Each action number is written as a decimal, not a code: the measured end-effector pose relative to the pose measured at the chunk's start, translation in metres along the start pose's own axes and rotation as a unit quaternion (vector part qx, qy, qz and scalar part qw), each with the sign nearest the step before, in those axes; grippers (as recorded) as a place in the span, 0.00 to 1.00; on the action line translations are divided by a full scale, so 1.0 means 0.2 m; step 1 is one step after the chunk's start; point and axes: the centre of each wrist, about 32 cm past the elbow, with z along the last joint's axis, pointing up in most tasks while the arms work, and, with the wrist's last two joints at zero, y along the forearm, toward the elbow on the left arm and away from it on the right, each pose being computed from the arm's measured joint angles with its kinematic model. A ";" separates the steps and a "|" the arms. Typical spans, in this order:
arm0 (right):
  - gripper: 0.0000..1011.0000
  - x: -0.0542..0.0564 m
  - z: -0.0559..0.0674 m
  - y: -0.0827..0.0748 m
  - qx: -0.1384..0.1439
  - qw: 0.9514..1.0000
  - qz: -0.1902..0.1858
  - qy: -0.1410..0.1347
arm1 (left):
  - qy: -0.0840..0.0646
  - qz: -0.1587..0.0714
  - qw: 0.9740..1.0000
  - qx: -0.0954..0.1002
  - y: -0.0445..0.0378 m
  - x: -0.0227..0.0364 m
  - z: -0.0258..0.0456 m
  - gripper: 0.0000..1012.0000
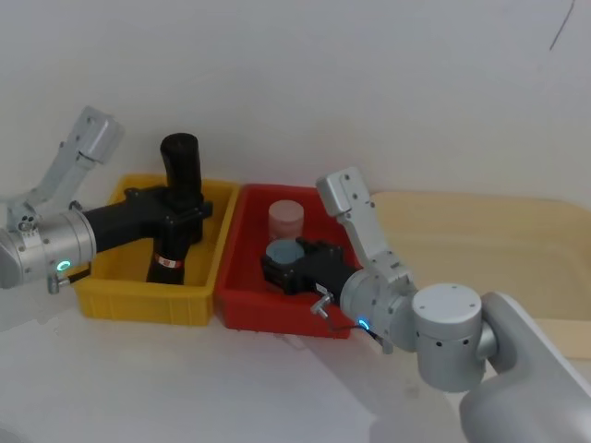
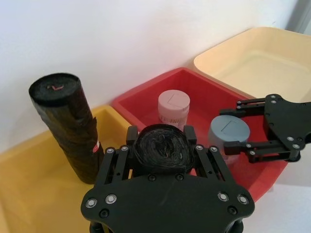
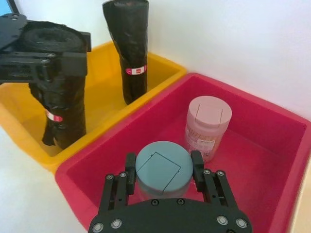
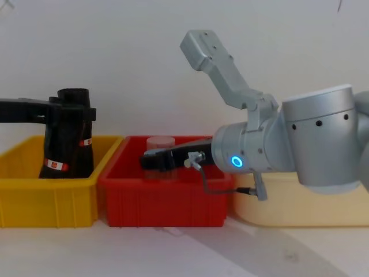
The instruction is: Pick up the garbage bag with the one hand and transfer it to the other hand.
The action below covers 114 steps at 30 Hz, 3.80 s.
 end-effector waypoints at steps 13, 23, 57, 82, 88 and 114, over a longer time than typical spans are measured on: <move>0.66 -0.01 0.06 -0.15 0.062 0.998 0.021 0.016 | -0.067 0.011 0.998 -0.008 0.017 -0.086 0.211 0.53; 0.66 0.04 0.19 -0.36 0.158 0.987 0.017 0.037 | -0.155 0.018 0.988 -0.017 0.021 -0.185 0.522 0.53; 0.66 0.33 0.06 -0.69 0.200 0.961 -0.186 0.040 | -0.183 -0.156 0.958 -0.157 -0.456 0.003 0.739 0.53; 0.82 0.48 -0.06 -0.73 0.172 0.956 -0.232 0.051 | -0.150 -0.249 0.934 -0.209 -0.809 0.058 0.729 0.53; 0.97 0.48 -0.07 -0.73 0.171 0.956 -0.234 0.052 | -0.150 -0.254 0.932 -0.212 -0.823 0.051 0.731 0.53; 0.99 0.33 0.04 -0.65 0.279 0.953 -0.110 0.045 | -0.152 -0.261 0.929 -0.213 -0.841 0.040 0.735 0.53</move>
